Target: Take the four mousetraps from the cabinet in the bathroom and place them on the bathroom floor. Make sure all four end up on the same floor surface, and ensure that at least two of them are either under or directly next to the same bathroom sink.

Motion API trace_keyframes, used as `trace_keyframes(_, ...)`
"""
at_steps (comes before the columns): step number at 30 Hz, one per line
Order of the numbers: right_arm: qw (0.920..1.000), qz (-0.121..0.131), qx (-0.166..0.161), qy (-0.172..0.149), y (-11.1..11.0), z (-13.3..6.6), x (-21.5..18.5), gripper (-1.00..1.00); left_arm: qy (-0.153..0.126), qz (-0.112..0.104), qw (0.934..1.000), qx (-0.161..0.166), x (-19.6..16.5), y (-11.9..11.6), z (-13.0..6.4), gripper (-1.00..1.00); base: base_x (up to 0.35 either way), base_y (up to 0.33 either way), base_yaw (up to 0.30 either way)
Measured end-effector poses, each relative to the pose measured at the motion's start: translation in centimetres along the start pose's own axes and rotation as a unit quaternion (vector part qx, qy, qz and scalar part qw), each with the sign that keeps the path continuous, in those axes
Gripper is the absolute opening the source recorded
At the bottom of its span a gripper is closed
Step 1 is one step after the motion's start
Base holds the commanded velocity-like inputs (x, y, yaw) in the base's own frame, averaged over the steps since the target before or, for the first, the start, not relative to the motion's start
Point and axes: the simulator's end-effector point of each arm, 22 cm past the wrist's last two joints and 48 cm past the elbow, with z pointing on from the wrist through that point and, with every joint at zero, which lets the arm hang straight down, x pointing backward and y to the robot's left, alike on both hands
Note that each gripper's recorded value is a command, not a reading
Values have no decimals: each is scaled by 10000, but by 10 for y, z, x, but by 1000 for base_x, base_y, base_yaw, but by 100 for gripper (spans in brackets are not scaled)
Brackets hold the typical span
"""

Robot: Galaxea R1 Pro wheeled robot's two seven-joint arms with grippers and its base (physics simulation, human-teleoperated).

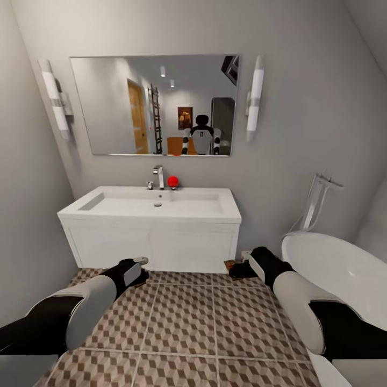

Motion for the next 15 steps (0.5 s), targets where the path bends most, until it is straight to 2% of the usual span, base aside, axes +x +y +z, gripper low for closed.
trace_keyframes(8,9999,-23,15,-149,-5,15,14,-100,12,-10,10000,2,1,0,0,-100,290,0,0)
trace_keyframes(15,9999,-17,18,-115,-6,19,22,-100,19,-10,10000,6,1,0,1,-100,58,0,0)
